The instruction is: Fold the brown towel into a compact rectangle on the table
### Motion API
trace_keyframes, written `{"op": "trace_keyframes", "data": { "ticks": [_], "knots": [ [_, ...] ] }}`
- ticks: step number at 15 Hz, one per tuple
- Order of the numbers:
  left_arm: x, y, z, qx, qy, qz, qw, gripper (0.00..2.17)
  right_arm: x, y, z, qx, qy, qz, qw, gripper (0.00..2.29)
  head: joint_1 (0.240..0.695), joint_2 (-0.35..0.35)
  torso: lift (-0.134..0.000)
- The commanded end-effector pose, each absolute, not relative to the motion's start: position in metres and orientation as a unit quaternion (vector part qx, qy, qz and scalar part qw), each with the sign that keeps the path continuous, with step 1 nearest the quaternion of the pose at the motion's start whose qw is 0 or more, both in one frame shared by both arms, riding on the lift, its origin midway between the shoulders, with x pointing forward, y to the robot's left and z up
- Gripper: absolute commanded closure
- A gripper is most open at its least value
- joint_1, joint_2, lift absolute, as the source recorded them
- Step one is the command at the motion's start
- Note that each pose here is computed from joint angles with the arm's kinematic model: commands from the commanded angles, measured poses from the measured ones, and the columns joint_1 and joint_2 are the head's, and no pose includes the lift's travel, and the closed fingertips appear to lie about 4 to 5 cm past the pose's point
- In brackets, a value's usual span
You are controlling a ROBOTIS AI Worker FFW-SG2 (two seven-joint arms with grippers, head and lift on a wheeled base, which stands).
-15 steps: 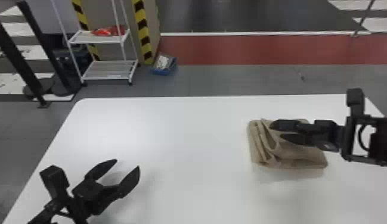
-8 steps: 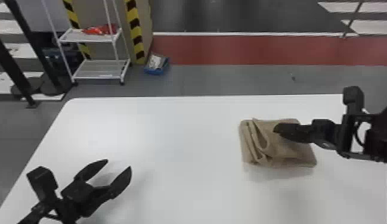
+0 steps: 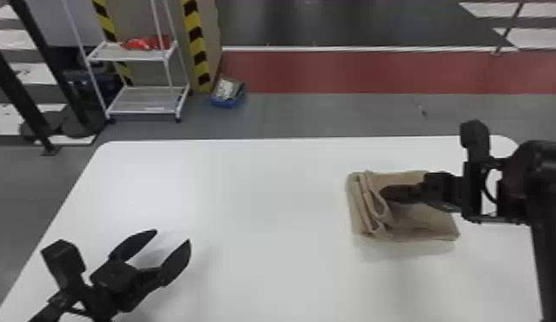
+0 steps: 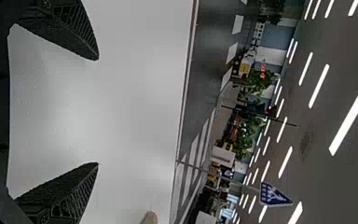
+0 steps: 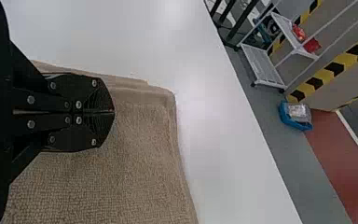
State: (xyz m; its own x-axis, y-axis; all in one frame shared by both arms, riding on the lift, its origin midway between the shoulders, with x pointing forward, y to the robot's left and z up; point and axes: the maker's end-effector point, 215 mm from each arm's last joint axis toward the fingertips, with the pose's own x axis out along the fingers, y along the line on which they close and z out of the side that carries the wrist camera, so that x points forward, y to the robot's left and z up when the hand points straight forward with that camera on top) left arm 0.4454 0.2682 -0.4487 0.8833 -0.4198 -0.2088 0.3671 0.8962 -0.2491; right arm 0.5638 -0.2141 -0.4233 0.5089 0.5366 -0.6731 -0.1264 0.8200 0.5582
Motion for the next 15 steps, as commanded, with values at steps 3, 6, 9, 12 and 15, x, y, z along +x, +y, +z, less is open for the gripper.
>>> {"op": "trace_keyframes", "data": {
  "ticks": [3,6,9,12,15],
  "knots": [
    [0.443,0.271,-0.451,-0.104,0.131,-0.202,0.965,0.07,0.554,-0.176,-0.437,0.212,0.478,0.224,0.822,2.26,0.695,0.074,-0.124],
    [0.44,0.273,-0.451,-0.104,0.131,-0.2,0.966,0.07,0.543,-0.148,-0.434,0.225,0.48,0.254,0.809,2.26,0.695,0.111,-0.124],
    [0.439,0.275,-0.451,-0.105,0.132,-0.199,0.966,0.07,0.519,-0.118,-0.436,0.234,0.505,0.283,0.781,2.26,0.695,0.142,-0.124],
    [0.44,0.276,-0.449,-0.103,0.129,-0.199,0.966,0.07,0.49,-0.09,-0.433,0.233,0.521,0.315,0.759,2.26,0.695,0.187,-0.124],
    [0.44,0.276,-0.449,-0.103,0.129,-0.199,0.966,0.07,0.479,-0.074,-0.419,0.228,0.504,0.345,0.758,2.26,0.695,0.22,-0.124]
  ]
}}
